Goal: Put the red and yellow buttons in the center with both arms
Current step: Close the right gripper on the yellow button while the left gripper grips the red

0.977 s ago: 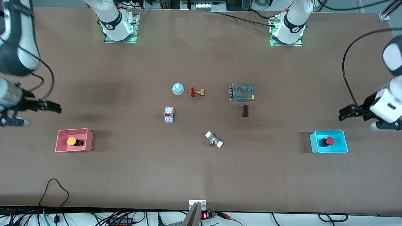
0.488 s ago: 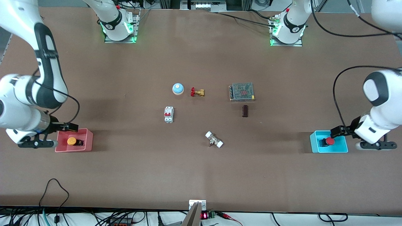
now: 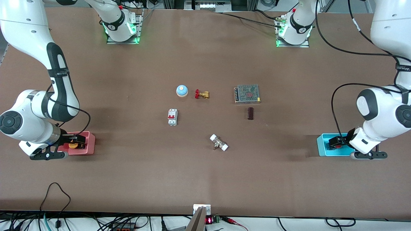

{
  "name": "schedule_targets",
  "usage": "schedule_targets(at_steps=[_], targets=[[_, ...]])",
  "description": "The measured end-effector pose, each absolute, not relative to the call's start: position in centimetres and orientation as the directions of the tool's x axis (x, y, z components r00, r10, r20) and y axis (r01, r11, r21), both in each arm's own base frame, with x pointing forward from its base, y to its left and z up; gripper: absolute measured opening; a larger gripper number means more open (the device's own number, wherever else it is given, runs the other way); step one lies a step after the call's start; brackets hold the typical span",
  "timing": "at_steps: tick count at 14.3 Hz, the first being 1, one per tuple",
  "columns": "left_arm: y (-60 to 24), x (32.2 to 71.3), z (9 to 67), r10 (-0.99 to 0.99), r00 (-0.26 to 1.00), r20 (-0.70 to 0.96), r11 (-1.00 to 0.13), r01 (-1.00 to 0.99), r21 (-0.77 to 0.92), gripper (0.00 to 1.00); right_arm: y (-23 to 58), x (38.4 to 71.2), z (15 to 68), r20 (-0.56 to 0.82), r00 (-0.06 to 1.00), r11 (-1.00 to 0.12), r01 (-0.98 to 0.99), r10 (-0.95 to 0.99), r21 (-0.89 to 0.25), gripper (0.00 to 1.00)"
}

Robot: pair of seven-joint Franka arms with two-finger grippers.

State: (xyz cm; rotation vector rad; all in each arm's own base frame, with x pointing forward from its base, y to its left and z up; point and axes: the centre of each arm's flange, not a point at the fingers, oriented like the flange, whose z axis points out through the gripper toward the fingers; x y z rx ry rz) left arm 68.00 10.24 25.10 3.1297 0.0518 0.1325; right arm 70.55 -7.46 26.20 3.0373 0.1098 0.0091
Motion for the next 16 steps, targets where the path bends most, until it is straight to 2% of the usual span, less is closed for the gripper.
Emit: schedule_targets(at_steps=[6,7,8,9,10,11,13,14,15,16], targets=[[10.9,67.7,22.8,0.025,0.998,0.065,-1.000,0.025,0.006,0.97,-8.2,70.4,24.2,-0.026,0.996,-0.991,0.084,0.082,0.101,1.00],[11.1,67.7,22.8,0.026,0.998,0.065,-1.000,0.025,0.005,0.92,-8.2,70.3,23.9,-0.030,0.996,-0.991,0.085,0.082,0.101,1.00],[11.2,67.6,22.8,0.026,0.998,0.064,-1.000,0.026,0.005,0.91,-8.2,70.3,23.5,-0.035,0.996,-0.991,0.085,0.082,0.100,1.00],[11.2,67.6,22.8,0.026,0.998,0.063,-1.000,0.026,0.005,0.86,-8.3,70.2,23.3,-0.039,0.996,-0.991,0.085,0.081,0.100,1.00],[11.2,67.6,22.8,0.026,0.998,0.063,-1.000,0.026,0.005,0.76,-8.4,70.2,23.0,-0.042,0.996,-0.991,0.084,0.080,0.100,1.00],[11.2,67.6,22.8,0.026,0.998,0.063,-1.000,0.026,0.005,0.75,-8.4,70.2,22.9,-0.043,0.996,-0.992,0.083,0.079,0.100,1.00],[11.2,67.6,22.8,0.026,0.998,0.063,-1.000,0.026,0.005,0.63,-8.5,70.2,22.9,-0.043,0.996,-0.992,0.083,0.079,0.100,1.00],[11.2,67.6,22.8,0.026,0.998,0.063,-1.000,0.026,0.005,0.48,-8.5,70.2,22.9,-0.043,0.996,-0.992,0.083,0.079,0.100,0.97],[11.2,67.6,22.8,0.026,0.998,0.063,-1.000,0.026,0.005,0.41,-8.5,70.2,22.9,-0.044,0.996,-0.992,0.083,0.079,0.100,0.91],[11.2,67.6,22.9,0.026,0.998,0.063,-1.000,0.026,0.005,0.41,-8.6,70.2,22.8,-0.045,0.996,-0.992,0.082,0.078,0.100,0.91]])
